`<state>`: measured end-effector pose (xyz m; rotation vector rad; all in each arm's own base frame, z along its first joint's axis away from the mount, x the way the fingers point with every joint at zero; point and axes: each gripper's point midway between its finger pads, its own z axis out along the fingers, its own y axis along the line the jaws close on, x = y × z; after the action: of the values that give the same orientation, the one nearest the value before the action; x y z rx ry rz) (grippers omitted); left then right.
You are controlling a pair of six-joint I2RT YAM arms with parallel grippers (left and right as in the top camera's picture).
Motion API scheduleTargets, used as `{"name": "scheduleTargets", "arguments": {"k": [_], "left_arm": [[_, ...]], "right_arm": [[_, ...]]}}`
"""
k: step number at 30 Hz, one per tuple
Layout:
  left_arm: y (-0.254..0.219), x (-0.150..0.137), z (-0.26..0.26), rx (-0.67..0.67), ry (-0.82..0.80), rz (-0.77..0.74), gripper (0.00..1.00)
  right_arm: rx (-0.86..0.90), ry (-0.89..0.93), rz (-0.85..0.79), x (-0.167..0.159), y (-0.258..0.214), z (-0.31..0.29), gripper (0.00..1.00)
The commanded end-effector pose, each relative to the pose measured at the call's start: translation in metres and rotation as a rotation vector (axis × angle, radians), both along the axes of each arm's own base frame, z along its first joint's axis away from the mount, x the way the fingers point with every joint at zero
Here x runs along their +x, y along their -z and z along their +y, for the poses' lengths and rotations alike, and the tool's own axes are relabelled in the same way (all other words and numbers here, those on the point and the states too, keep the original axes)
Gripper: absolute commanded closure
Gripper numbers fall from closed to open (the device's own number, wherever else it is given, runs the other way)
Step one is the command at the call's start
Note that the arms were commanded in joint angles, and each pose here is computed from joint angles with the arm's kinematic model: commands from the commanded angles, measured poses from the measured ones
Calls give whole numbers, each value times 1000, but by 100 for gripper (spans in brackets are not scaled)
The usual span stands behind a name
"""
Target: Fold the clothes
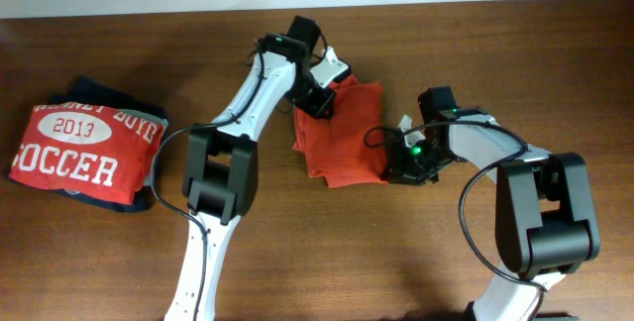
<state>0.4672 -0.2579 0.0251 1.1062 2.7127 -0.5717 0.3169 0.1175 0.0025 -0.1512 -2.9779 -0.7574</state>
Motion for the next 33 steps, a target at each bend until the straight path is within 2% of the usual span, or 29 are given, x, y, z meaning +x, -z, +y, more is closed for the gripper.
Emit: {"name": "scheduleTargets", "arguments": {"k": [1,6,7,10,12,17,18,19,23,28,29,31,33], "left_arm": [[-27,28,44,50,-90,-52,73],[-97,41,71,19,-229,-87,71],[-110,41,78,12,-265,-89,66],[-138,36,101,3,-377,-64,39],[-143,27,115,6,-431,-15,35],[-125,12,121,-49,-507,164,31],[-117,10,121,-49,-517,201,29],[-108,6,120,-43,-529,243,21],[-73,-10,113,-43,-537,394,16],[-39,-11,104,-85,-550,464,13],[-33,-11,102,-93,-550,472,8],[-20,-16,99,-105,-558,506,7],[-9,-22,94,-115,-554,539,7]], "right_arm": [[-40,32,15,2,-7,-15,75],[52,-19,-80,17,-51,-9,66],[53,-18,-106,21,-60,-9,64],[52,-21,-206,35,-90,-10,54],[55,-22,-257,44,-106,-10,44],[52,-22,-296,53,-116,-10,40],[49,-21,-296,53,-116,-11,40],[49,-21,-294,53,-116,-11,40],[49,-19,-293,53,-116,-11,40],[-12,46,-253,54,-107,-20,41],[-38,64,-255,57,-104,-24,41],[-42,67,-283,63,-100,-22,41],[-35,73,-294,69,-96,-15,46]]}}
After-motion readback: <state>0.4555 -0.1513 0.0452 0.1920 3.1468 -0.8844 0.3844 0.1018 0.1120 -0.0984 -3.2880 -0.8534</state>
